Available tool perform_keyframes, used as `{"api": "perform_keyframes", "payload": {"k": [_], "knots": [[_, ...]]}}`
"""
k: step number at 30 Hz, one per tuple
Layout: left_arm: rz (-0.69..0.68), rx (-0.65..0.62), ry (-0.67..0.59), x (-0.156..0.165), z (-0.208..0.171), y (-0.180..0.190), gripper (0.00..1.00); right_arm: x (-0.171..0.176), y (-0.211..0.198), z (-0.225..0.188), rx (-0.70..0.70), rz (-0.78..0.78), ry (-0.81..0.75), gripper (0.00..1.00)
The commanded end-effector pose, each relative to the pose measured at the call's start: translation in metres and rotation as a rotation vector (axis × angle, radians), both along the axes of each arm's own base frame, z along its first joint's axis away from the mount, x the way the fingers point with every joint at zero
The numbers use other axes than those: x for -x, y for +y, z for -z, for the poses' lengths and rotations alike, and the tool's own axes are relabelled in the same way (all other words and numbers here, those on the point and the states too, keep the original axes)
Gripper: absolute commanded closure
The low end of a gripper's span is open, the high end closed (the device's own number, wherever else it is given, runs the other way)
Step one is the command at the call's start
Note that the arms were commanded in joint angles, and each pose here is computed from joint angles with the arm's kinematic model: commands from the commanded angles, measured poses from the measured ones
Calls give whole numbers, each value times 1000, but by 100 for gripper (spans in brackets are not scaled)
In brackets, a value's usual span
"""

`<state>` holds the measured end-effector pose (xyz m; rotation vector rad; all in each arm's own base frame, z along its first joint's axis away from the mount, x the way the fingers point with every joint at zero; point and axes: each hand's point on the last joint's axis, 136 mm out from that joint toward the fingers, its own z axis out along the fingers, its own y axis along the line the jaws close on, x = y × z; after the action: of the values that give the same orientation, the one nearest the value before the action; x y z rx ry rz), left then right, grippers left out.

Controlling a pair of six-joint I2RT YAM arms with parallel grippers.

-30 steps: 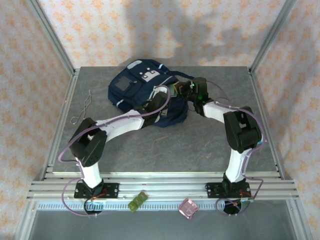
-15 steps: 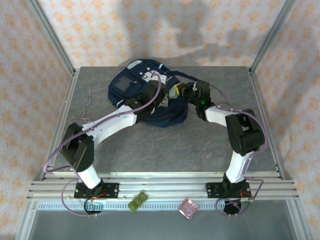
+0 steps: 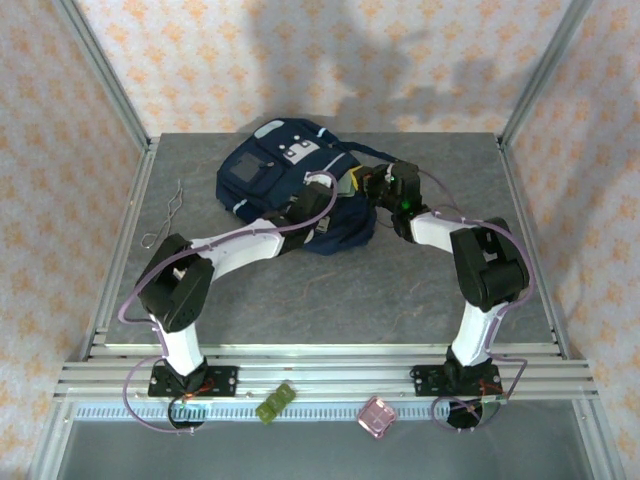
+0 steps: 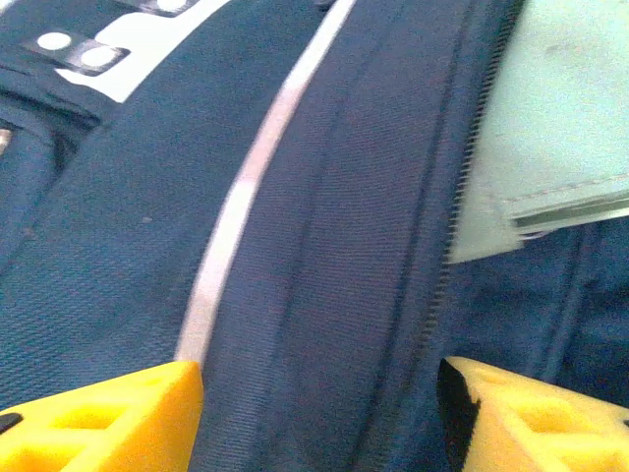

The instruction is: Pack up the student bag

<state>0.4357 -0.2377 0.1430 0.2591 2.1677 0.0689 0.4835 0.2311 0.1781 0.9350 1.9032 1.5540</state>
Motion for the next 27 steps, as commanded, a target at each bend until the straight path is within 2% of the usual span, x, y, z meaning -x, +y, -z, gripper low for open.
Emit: {"api": "perform_keyframes", "payload": {"k": [1,4,6,9,12,21,27], "knots": [[-78,-143,-94,-12,-3,20,35,-8,6,-29,-29,-16,-98,100],[-113,-176,-112,-14,-1,26,43,-8,7,-27,-28,-20,-95,100],[-117,-174,-122,-16,-4,26,56,-7,8,-26,-30,-21,-93,100],[-118,-167,-130,-18,-9,24,86,-6,7,-24,-30,-20,-91,100],[-110,-146,-129,-18,-19,22,100,-4,7,-27,-28,-20,-99,100],[-17,55,-122,-7,-71,4,100,6,-11,-51,-115,11,-146,100],[30,134,-109,-6,-93,-9,100,13,-28,-60,-151,67,-170,100]]}}
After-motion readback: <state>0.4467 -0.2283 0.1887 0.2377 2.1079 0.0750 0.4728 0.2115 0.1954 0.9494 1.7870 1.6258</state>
